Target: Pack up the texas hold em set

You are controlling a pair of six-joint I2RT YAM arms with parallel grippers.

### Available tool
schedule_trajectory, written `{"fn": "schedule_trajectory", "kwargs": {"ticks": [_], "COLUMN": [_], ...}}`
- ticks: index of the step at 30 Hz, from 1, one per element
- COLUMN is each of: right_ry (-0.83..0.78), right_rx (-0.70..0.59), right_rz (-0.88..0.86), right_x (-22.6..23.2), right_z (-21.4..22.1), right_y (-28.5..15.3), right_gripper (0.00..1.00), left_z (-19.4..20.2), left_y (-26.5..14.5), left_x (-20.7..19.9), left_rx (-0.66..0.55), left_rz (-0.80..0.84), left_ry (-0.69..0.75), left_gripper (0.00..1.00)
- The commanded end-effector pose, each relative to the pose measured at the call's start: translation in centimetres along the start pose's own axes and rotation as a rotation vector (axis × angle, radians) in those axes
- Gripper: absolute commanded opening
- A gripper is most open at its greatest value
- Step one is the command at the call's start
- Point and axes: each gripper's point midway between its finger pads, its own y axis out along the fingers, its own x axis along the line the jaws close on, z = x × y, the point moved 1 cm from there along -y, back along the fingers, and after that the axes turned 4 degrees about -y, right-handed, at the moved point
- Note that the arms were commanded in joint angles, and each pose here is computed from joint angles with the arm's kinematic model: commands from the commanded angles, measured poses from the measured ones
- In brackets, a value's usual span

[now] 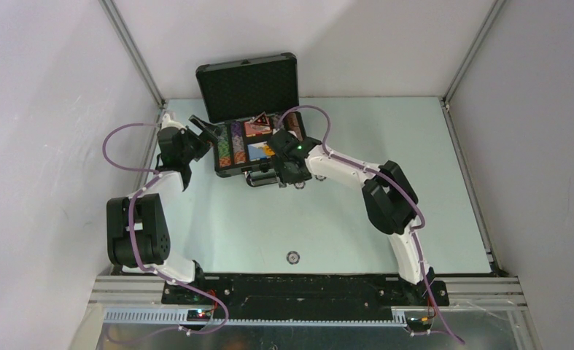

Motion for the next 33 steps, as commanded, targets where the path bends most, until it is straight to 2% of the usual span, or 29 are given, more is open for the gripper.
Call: {"fn": "schedule_trajectory", "kwargs": {"ticks": [1,7,13,20,33], "right_ry": [0.064,0.250,0.329,0.396,0.426], "right_rx": [-0.007,0.001,0.027,0.038,0.085], "right_rz": [0.083,0.162,0.257,0.302,0.331], "right_x": [-4.3,-12.8,-18.0,-21.1,-22.9], "right_z": [-0.5,1.8,3.4,4.3,6.1], "right_y": [-0.1,0.2,0.3,0.7,1.1], "right_gripper": [0.62,0.69,0.73,0.73,0.70], "left_z": [-1.1,-1.1,-1.0,-1.0,-1.0], "left_y": [0.1,0.1,0.1,0.1,0.2], "left_x": [-1.0,-1.0,-1.1,-1.0,-1.0], "left_rx": [-0.025,-0.024,-0.022,-0.023,-0.022], "left_rz": [0.040,0.042,0.043,0.041,0.041], "left_ry": [0.007,0.005,0.006,0.006,0.004], "left_gripper": [0.98,0.98,0.98,0.98,0.98]}}
